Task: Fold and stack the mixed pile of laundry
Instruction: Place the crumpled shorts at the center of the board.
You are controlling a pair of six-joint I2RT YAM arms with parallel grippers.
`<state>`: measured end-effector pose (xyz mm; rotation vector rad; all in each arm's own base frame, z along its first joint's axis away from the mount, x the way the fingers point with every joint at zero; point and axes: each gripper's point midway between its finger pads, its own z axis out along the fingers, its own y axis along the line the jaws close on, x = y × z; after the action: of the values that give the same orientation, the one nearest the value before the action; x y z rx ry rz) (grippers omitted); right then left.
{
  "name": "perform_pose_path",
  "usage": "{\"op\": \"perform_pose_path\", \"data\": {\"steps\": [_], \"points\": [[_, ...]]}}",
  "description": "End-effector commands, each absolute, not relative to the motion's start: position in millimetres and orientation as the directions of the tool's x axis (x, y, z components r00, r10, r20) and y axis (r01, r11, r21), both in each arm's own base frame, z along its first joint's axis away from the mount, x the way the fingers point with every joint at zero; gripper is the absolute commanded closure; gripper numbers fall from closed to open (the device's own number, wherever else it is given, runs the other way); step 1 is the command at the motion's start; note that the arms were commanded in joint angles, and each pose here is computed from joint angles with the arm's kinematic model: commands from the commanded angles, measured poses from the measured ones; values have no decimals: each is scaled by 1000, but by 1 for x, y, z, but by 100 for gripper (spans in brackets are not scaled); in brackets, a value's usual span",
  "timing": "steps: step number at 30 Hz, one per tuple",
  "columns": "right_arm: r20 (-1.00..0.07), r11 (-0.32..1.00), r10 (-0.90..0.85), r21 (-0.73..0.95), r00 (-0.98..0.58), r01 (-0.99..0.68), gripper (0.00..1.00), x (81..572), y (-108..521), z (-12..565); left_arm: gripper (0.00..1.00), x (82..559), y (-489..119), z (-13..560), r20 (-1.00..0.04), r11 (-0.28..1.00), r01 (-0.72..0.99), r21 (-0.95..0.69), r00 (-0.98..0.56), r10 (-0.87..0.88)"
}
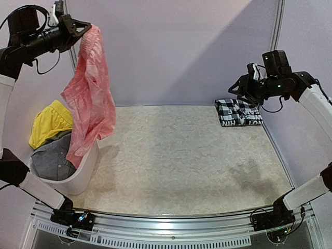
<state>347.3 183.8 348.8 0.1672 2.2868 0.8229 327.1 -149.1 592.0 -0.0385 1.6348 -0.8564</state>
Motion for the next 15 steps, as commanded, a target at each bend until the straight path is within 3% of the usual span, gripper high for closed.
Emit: {"op": "perform_pose_path", "data": {"steps": [1, 7, 11, 14, 15], "points": [[-600, 855, 329, 516, -729, -40, 47, 331, 156, 346, 100, 324, -241, 574, -816, 594, 559, -578, -406, -412], [-609, 890, 381, 444, -696, 100, 43, 301, 116, 320, 100, 296, -401, 395, -724, 618, 569, -542, -690, 0], [-596, 887, 412, 435, -689, 154, 40, 279, 100, 298, 50, 248, -451, 275, -564, 692, 586, -421, -767, 306], [-576, 881, 420, 444, -701, 163, 39, 266, 97, 287, 4, 233, -451, 247, -532, 715, 601, -357, -760, 373], [-569, 881, 419, 443, -708, 166, 40, 263, 97, 282, 1, 231, -447, 244, -525, 716, 600, -357, -763, 377]]}}
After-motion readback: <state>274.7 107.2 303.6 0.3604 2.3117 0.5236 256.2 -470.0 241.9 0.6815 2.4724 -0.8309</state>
